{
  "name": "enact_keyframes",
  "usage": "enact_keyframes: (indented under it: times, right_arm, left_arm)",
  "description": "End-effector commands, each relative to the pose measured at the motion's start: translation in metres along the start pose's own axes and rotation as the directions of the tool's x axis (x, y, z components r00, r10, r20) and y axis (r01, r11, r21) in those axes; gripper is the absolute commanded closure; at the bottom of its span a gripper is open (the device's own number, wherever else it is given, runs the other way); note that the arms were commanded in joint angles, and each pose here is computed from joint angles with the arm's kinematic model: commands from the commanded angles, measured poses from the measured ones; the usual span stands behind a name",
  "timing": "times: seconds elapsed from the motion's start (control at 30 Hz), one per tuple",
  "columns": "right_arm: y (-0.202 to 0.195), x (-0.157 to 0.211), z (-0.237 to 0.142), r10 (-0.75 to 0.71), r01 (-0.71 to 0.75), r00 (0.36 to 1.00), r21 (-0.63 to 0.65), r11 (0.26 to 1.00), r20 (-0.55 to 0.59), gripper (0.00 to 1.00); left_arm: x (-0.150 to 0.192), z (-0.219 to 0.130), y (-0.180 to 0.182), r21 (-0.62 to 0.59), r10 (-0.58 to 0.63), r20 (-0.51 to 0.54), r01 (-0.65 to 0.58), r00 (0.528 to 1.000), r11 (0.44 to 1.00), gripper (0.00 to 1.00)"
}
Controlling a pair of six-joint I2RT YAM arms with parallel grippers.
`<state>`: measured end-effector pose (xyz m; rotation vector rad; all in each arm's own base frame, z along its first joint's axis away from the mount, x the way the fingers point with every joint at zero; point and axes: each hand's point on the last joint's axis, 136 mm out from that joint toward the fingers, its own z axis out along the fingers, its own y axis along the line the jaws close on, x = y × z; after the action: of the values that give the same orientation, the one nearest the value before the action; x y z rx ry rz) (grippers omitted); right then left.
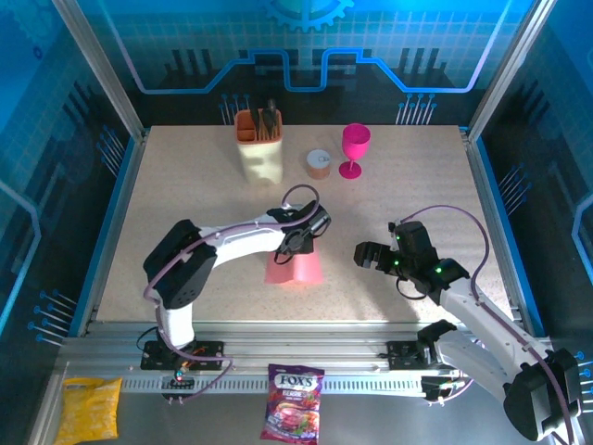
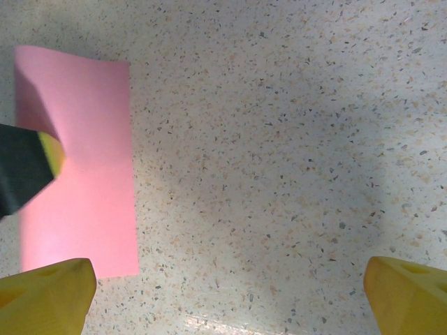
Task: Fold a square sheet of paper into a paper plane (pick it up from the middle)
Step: First fold the square sheet of paper in half at the center of the table.
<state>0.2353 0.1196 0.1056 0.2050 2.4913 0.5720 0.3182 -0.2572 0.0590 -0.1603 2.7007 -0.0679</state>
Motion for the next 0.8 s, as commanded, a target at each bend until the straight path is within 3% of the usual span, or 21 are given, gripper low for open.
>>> enact_keyframes:
  times: [0.0, 0.23, 0.43, 0.57, 0.77]
  right_arm:
    - [0.000, 0.003, -0.001, -0.001, 0.001, 1.000, 0.005, 1.000, -0.005, 0.01]
    - [0.000, 0.000, -0.003, -0.007, 0.007, 1.000, 0.013, 1.000, -0.004, 0.01]
    - [0.000, -0.001, -0.008, -0.011, 0.011, 1.000, 0.019, 1.000, -0.014, 0.01]
    - [-0.001, 0.000, -0.011, -0.009, 0.009, 1.000, 0.018, 1.000, -0.023, 0.01]
    - [0.000, 0.000, -0.011, -0.012, 0.013, 0.999, 0.018, 1.000, -0.048, 0.01]
  left_arm:
    - [-0.013, -0.027, -0.009, 0.070, 0.018, 0.050, -0.021, 0.999, 0.997, 0.61]
    - [-0.023, -0.073, -0.043, 0.263, 0.016, 0.133, -0.051, 0.991, 0.964, 0.61]
    - [-0.015, -0.099, -0.081, 0.565, -0.095, 0.117, 0.012, 0.989, 0.825, 0.61]
    - [0.000, -0.085, -0.089, 0.650, -0.148, 0.067, 0.070, 0.987, 0.757, 0.61]
    - [0.014, -0.046, -0.073, 0.624, -0.186, 0.081, 0.095, 0.979, 0.775, 0.61]
